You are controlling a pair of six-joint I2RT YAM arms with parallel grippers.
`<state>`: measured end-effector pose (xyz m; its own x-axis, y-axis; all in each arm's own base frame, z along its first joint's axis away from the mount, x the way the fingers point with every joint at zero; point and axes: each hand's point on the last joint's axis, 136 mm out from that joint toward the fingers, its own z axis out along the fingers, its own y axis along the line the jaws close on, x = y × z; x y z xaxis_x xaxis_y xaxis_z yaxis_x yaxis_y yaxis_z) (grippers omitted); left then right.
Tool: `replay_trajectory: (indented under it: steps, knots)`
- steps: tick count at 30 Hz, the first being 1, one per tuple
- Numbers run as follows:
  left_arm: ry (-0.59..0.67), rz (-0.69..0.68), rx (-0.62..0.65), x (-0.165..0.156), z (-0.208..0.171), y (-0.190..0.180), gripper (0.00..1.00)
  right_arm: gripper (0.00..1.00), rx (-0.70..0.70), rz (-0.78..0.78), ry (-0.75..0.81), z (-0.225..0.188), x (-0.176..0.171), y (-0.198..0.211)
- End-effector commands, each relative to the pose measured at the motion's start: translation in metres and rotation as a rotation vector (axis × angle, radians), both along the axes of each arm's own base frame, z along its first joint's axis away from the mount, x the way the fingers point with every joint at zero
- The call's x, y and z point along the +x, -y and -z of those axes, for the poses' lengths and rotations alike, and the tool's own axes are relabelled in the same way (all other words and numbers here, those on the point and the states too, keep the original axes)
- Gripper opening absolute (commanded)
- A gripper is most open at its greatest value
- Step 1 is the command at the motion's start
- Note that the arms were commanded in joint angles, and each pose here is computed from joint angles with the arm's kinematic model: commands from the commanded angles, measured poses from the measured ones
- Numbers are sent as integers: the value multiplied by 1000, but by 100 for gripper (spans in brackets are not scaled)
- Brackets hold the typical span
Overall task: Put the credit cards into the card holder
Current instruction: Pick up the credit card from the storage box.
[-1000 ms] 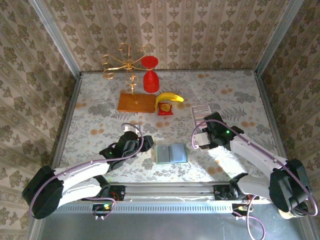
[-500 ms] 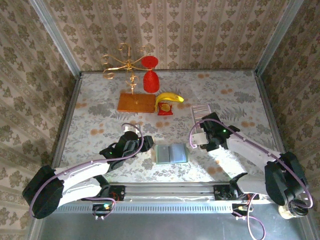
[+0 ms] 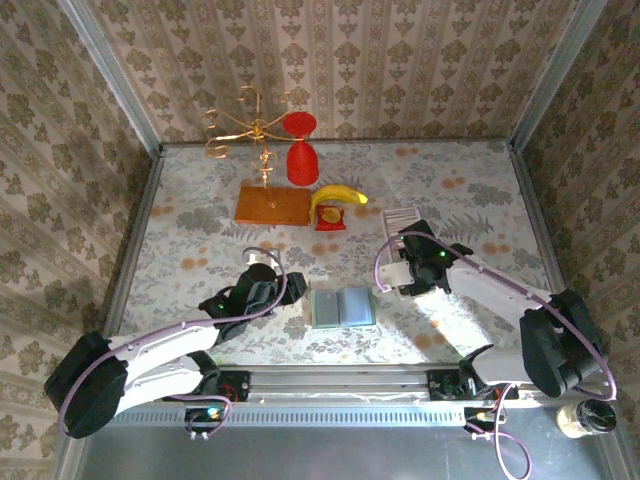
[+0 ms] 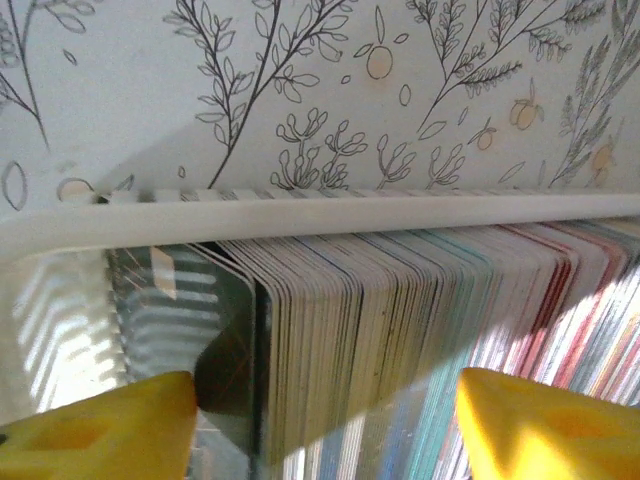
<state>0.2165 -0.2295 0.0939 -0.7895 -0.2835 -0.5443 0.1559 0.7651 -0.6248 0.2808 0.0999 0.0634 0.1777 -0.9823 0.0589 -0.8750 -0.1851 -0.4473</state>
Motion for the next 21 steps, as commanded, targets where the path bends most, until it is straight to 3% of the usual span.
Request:
replay_trajectory:
  steps: [1, 7, 21]
  knots:
    - [1, -9, -10, -2, 2, -2, 41, 62, -6, 1, 52, -16, 6, 1]
    - [-3, -5, -12, -2, 1, 0, 40, 46, 2, -5, 56, -16, 1, 2]
    - [-4, -2, -13, -1, 1, 1, 39, 22, 27, -19, 33, -16, -10, 0]
